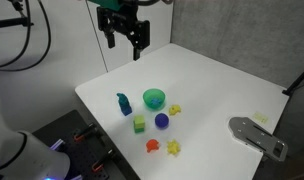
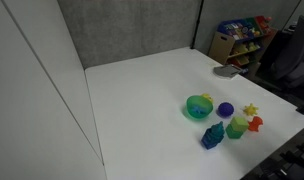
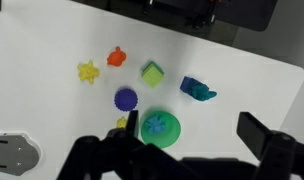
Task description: Place the green toy animal on the light green block
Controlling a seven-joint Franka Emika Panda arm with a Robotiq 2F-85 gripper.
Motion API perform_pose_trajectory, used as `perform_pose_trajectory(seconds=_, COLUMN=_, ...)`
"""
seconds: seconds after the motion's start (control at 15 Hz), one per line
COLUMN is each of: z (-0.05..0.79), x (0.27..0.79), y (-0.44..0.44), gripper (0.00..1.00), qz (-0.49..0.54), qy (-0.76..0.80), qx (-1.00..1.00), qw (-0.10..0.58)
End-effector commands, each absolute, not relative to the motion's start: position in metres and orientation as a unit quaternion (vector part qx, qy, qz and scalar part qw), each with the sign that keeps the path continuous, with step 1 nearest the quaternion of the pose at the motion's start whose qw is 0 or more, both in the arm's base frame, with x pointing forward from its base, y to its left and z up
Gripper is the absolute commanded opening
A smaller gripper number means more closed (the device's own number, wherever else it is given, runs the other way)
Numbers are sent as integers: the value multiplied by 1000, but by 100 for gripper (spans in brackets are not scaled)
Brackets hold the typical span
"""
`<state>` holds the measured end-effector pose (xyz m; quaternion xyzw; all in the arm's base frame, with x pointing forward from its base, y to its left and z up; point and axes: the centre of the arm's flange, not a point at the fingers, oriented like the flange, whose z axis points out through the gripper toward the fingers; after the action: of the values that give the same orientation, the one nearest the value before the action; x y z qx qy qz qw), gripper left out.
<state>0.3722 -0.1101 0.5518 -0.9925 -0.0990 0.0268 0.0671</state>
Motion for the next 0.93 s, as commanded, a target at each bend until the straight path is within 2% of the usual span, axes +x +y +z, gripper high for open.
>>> perform_pose_trajectory(seconds=0.0, z=528, x=385, y=-93, gripper=100, qz=2, qy=-76, qx=-996, qw=48)
perform_pose_trajectory(seconds=0.87, z=416, x=393, y=-35, gripper=100, qz=3, qy=28, qx=-999, qw=21)
